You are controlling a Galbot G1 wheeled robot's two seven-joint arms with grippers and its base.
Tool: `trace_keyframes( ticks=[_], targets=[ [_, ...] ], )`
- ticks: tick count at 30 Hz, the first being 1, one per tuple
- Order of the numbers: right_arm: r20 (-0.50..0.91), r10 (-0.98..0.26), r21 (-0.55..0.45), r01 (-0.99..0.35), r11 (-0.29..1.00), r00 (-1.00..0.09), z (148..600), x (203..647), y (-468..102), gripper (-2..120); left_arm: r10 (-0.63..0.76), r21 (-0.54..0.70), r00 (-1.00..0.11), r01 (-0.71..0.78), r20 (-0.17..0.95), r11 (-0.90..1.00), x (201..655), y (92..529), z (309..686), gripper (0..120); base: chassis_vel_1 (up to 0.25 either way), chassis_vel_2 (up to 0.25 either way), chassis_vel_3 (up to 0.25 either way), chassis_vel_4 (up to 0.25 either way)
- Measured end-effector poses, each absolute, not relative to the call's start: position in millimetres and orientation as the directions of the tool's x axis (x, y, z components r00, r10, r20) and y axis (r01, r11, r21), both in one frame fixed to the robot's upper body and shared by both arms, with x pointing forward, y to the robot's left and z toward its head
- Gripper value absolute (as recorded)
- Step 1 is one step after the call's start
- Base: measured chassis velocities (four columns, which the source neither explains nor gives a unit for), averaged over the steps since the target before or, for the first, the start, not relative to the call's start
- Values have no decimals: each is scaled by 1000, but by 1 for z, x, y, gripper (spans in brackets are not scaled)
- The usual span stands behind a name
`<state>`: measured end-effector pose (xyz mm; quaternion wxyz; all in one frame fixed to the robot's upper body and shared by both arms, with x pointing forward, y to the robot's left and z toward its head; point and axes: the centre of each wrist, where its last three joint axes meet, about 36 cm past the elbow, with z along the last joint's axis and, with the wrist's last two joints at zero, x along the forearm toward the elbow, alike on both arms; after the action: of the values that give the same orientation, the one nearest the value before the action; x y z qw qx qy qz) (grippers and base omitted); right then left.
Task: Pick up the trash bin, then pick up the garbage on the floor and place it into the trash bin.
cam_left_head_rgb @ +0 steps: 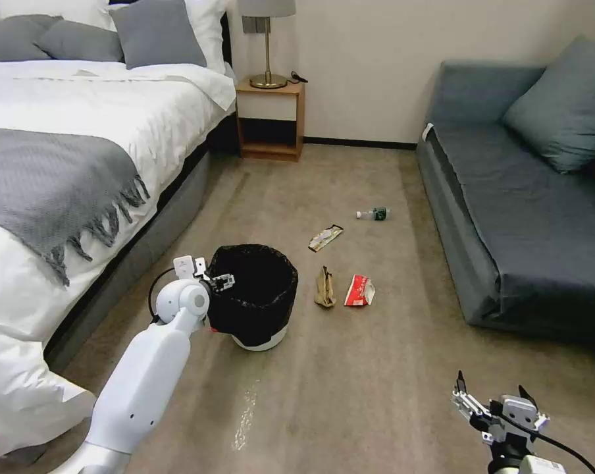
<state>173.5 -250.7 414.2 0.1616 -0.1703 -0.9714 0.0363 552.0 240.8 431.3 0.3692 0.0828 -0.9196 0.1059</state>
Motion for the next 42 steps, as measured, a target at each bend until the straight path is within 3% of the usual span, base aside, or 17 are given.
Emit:
trace_keyframes(
  ticks=[11,31,42],
  targets=[
    [301,343,-126,320,939,-890,414,173,-251,100,-90,-126,-698,-252,710,959,555,244,428,81,0,0,0,0],
    [302,344,-124,321,939,-889,414,173,-250,100,-95,-108,-703,-239,705,965,541,246,420,8,0,0,0,0],
    [304,342,-123,320,940,-889,414,173,-250,100,-115,-106,-705,-262,699,959,535,258,421,5,0,0,0,0]
  ],
)
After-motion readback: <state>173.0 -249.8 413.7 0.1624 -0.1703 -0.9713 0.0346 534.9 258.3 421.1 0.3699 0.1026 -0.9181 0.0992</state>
